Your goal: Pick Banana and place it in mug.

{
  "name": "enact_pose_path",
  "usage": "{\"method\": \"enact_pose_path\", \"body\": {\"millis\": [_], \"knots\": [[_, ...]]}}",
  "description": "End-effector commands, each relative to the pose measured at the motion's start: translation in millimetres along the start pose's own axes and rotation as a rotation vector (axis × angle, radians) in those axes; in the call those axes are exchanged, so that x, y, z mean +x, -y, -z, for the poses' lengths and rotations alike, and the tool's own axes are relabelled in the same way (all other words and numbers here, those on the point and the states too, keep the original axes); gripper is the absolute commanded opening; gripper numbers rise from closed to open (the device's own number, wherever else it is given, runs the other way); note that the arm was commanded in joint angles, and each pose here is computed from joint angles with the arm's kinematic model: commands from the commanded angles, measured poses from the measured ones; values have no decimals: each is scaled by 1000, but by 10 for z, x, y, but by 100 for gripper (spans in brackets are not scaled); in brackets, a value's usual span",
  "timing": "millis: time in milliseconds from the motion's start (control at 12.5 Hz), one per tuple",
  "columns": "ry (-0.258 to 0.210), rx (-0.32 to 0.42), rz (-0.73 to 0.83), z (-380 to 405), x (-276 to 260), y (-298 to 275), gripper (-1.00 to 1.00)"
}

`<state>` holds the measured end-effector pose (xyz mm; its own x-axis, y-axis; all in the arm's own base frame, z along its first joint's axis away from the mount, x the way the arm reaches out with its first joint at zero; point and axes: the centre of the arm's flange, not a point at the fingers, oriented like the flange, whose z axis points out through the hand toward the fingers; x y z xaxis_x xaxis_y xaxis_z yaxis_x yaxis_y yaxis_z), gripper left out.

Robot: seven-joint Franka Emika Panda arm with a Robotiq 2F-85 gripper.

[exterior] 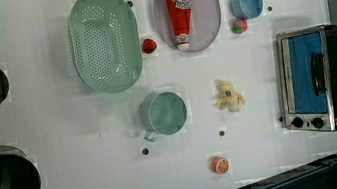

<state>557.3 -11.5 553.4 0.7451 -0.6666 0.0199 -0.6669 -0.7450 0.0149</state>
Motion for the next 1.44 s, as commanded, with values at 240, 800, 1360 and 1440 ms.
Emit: {"method": "enact_pose_path", "body": {"millis": [240,800,1360,1440], "knots": [[53,-17,-148,506,-466,-678,100],[121,-59,134,-747,-350,-517,100],[206,-62,632,-2253,-433,-469,100],[195,-52,685,-2432,-435,-474,100]]}}
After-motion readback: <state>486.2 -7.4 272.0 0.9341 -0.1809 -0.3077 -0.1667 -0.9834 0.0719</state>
